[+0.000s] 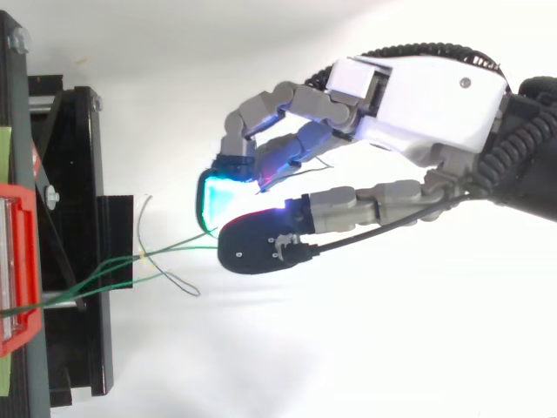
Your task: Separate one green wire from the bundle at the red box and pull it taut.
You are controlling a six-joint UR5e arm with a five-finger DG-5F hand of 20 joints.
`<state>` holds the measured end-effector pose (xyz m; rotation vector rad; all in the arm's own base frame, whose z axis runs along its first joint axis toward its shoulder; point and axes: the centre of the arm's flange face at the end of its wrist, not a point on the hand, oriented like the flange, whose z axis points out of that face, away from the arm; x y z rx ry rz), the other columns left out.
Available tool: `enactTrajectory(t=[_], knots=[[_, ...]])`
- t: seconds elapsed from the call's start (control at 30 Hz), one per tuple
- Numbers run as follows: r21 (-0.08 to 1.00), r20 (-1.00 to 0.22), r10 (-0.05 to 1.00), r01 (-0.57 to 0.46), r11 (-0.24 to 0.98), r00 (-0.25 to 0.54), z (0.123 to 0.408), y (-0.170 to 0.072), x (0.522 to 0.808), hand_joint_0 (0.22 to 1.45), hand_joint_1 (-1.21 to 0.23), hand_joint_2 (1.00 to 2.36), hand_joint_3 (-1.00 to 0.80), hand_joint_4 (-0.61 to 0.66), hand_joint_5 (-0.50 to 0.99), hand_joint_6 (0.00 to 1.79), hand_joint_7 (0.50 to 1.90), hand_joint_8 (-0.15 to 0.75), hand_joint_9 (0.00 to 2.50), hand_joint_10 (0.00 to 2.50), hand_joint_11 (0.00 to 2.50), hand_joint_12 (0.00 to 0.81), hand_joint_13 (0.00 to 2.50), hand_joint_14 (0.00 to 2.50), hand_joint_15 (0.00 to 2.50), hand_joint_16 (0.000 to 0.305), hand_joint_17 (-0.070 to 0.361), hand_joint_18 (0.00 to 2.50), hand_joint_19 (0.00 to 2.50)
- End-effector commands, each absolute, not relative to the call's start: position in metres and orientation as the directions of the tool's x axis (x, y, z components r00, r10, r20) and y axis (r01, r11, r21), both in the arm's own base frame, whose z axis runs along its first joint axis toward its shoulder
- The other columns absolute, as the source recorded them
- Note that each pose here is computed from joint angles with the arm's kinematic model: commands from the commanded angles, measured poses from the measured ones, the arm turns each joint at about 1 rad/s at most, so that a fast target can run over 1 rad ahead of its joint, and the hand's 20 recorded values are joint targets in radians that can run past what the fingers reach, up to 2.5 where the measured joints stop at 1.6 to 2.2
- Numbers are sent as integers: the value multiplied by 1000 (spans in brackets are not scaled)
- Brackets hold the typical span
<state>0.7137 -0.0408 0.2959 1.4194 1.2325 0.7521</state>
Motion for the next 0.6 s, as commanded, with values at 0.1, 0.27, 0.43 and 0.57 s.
enactTrajectory(t=[0.1,0.27,0.43,0.57], knots=[[980,-135,949,179,86,284,303,-37,726,568,-723,1020,-21,-64,-131,924,1107,245,910,18,454,327,621,11,275,50,112,517,267],[985,-131,949,142,93,286,306,-36,731,570,-723,1020,-27,-60,-131,925,1095,246,962,19,588,328,622,11,280,50,112,518,267],[985,-132,949,144,94,287,306,-37,731,572,-723,1021,-37,-65,-134,925,1093,243,994,24,767,330,627,12,296,49,110,519,271],[985,-133,949,142,96,284,306,-36,731,570,-719,1023,-43,-67,-138,923,1100,240,974,25,827,322,621,12,310,47,106,506,279]])
